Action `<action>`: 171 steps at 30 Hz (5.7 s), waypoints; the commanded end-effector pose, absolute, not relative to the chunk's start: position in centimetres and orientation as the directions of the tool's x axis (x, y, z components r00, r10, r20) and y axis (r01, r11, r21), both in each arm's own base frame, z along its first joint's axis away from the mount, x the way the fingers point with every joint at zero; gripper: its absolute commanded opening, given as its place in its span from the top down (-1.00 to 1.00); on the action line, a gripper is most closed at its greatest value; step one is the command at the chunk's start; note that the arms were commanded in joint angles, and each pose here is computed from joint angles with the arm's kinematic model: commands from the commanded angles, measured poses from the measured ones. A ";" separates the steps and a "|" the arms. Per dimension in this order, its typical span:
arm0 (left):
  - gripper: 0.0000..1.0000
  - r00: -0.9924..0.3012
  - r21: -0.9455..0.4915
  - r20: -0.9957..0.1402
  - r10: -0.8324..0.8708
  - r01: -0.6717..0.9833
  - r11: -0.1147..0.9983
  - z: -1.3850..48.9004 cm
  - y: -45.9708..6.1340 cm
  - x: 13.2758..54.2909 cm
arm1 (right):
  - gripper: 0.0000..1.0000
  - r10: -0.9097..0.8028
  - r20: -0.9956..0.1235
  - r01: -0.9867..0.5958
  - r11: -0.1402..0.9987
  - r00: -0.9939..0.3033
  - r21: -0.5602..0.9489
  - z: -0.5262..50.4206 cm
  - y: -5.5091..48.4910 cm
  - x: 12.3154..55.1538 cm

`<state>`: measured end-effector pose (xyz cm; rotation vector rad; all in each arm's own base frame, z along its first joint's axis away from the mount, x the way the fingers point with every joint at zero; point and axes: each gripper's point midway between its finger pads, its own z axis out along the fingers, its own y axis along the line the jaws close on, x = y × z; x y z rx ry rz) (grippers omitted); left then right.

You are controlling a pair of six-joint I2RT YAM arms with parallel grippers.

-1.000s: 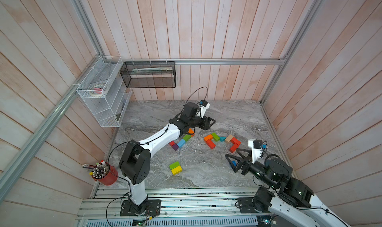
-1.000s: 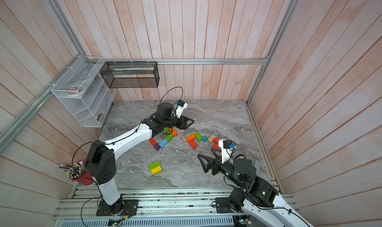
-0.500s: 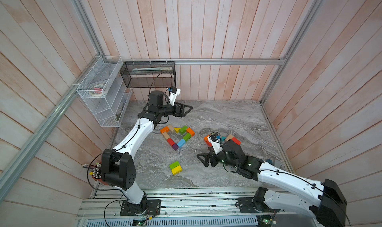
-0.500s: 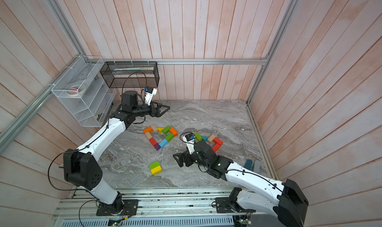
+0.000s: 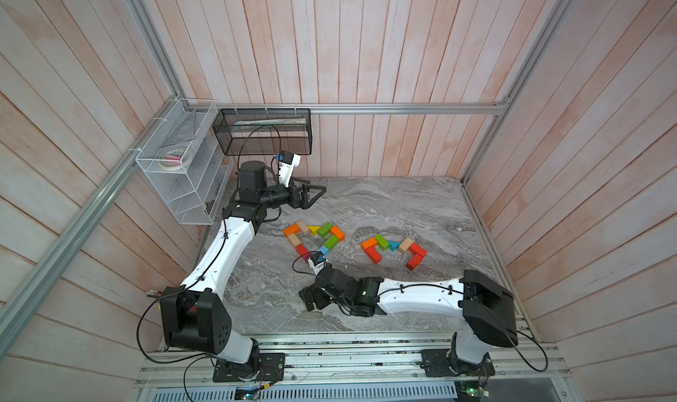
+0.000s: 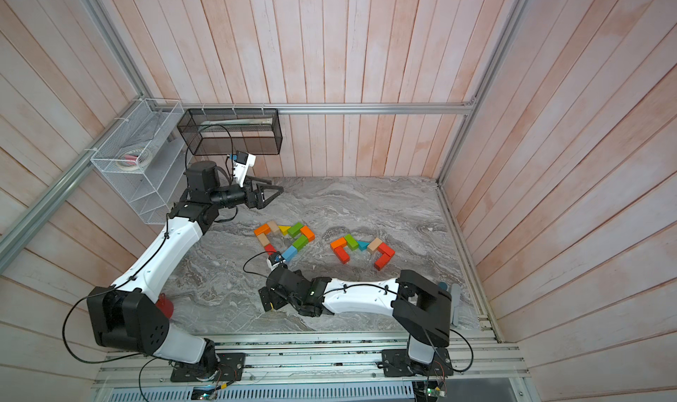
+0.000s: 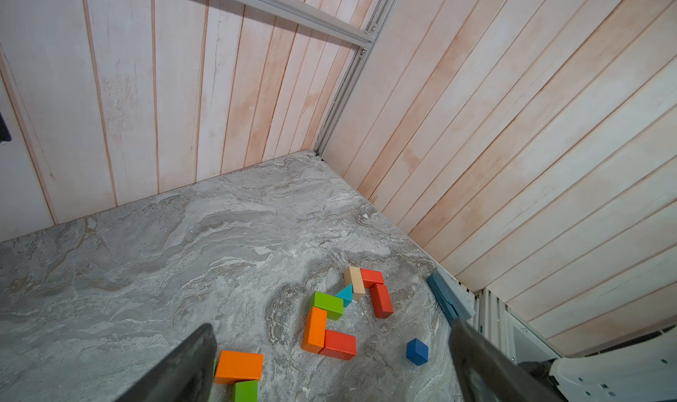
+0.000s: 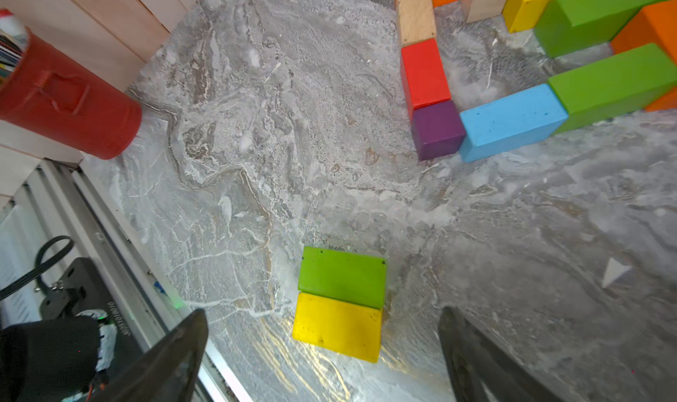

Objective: Assemble a heart with building blocks
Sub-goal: Move the building block to the center of the board, then pick up the building block from the center of the board, then assemble the building block at the center of the board.

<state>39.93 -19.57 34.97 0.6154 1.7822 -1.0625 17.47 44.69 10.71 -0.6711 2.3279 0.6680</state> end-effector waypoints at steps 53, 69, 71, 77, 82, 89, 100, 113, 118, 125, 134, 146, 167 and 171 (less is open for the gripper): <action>-0.99 -0.406 -0.400 -0.913 -0.045 0.866 0.301 34.2 -20.6 35.6 | -0.76 -0.502 -0.536 -0.638 0.764 -0.679 0.092 7.1 33.5 21.0; -1.00 -0.361 -0.358 -0.932 -0.042 0.889 0.287 36.0 -20.2 34.2 | -0.77 -0.625 -0.469 -0.689 0.723 -0.623 -0.048 3.3 32.6 21.9; -1.00 -0.363 -0.360 -0.931 -0.047 0.889 0.284 36.0 -20.0 34.2 | -0.77 -0.622 -0.474 -0.684 0.727 -0.624 -0.055 3.3 33.0 22.5; -1.00 -0.358 -0.359 -0.932 -0.057 0.890 0.279 36.2 -19.8 34.1 | -0.75 -0.594 -0.510 -0.679 0.734 -0.622 -0.027 3.7 34.4 24.7; -1.00 -0.359 -0.362 -0.931 -0.062 0.892 0.271 36.3 -19.8 34.0 | -0.60 -0.603 -0.522 -0.700 0.714 -0.603 -0.015 4.1 35.5 26.0; -1.00 -0.358 -0.363 -0.931 -0.068 0.893 0.267 36.6 -19.6 33.9 | -0.01 -0.624 -0.513 -0.737 0.676 -0.589 0.024 4.0 36.0 25.9; -1.00 -0.355 -0.362 -0.932 -0.073 0.897 0.254 36.8 -19.6 33.7 | 0.29 -0.633 -0.488 -0.735 0.677 -0.600 0.025 3.7 34.1 24.8; -0.99 -0.349 -0.357 -0.934 -0.074 0.900 0.249 37.0 -19.6 33.4 | 0.52 -0.635 -0.427 -0.699 0.715 -0.644 -0.010 4.1 27.9 23.0; -1.00 -0.348 -0.356 -0.934 -0.076 0.902 0.245 37.1 -19.6 33.3 | 0.52 -0.606 -0.401 -0.659 0.752 -0.687 -0.006 4.3 24.7 22.4; -1.00 -0.348 -0.355 -0.935 -0.073 0.904 0.239 37.1 -19.7 33.2 | 0.53 -0.517 -0.415 -0.575 0.818 -0.749 0.017 5.2 22.4 24.5; -1.00 -0.341 -0.348 -0.937 -0.075 0.906 0.241 37.4 -19.5 33.1 | 0.53 -0.489 -0.416 -0.547 0.837 -0.767 0.025 6.3 20.4 26.6; -1.00 -0.337 -0.347 -0.938 -0.080 0.908 0.234 37.6 -19.5 32.9 | 0.53 -0.497 -0.372 -0.537 0.844 -0.784 0.006 5.8 18.6 27.7; -1.00 -0.336 -0.346 -0.938 -0.080 0.910 0.230 37.7 -19.4 32.8 | 0.53 -0.508 -0.351 -0.550 0.835 -0.787 0.025 3.3 19.5 29.0; -1.00 -0.334 -0.343 -0.939 -0.081 0.910 0.233 37.7 -19.3 32.9 | 0.52 -0.509 -0.350 -0.550 0.835 -0.787 0.024 3.2 19.5 29.3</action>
